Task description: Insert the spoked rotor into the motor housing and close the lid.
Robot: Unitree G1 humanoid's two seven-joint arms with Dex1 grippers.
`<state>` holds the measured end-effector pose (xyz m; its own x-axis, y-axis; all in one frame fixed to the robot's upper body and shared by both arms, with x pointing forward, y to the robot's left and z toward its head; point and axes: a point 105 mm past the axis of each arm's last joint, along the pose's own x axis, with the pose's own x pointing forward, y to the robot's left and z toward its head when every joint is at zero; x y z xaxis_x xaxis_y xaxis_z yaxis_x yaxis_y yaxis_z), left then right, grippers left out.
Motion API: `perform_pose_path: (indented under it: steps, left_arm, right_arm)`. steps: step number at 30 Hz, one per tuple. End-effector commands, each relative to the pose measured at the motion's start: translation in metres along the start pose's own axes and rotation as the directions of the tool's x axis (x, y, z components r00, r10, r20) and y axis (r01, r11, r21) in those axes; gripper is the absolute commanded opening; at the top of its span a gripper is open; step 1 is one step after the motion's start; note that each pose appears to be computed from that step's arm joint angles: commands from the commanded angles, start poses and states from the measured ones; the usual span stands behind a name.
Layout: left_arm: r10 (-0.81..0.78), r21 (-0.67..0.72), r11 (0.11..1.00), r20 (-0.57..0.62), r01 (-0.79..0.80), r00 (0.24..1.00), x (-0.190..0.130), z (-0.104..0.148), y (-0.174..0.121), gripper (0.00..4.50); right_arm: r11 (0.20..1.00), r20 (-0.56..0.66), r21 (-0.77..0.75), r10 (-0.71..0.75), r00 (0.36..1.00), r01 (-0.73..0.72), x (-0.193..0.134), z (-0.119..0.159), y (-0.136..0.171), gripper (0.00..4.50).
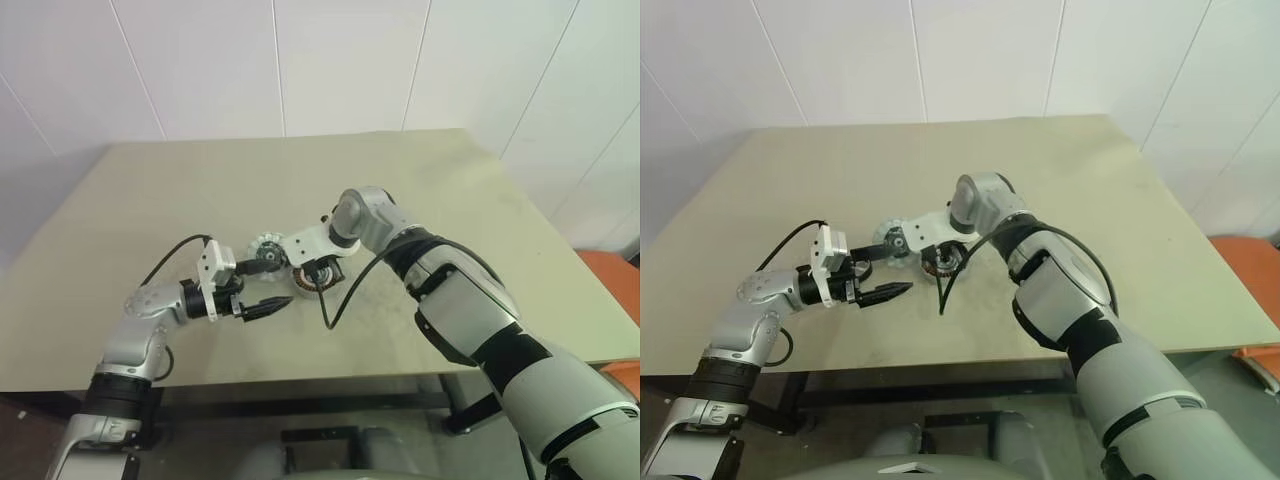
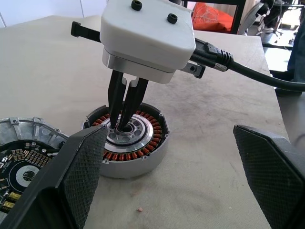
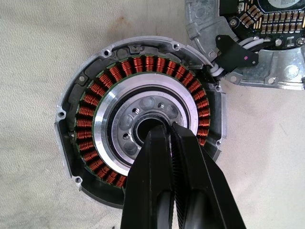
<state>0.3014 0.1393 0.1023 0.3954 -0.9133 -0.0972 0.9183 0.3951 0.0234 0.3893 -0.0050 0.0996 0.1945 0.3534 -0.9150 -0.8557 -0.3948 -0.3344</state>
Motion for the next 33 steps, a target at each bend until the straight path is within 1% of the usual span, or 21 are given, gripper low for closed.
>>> perform_pose_path:
  steps: [1, 17, 25, 33]
  left_arm:
    - [0.016, 0.03, 0.999, 0.01, -0.016, 1.0, -0.002, 0.005, 0.003, 4.5]
    - [0.029, 0.025, 0.999, 0.014, -0.03, 0.999, -0.002, 0.001, 0.002, 4.5]
    - [0.035, 0.026, 0.999, 0.014, -0.035, 0.999, -0.003, 0.0, 0.002, 4.5]
    - [0.04, 0.026, 0.999, 0.013, -0.04, 0.999, -0.004, 0.0, 0.002, 4.5]
  right_arm:
    - [0.997, 0.001, -0.028, -0.065, 0.998, 0.065, -0.015, 0.01, -0.017, 0.04]
    - [0.998, -0.015, -0.057, -0.035, 0.999, 0.034, -0.013, 0.011, -0.014, 0.04]
    - [0.998, -0.028, -0.065, 0.003, 1.0, -0.005, -0.009, 0.008, -0.008, 0.04]
    - [0.998, -0.031, -0.052, 0.037, 0.999, -0.038, 0.002, 0.004, 0.002, 0.04]
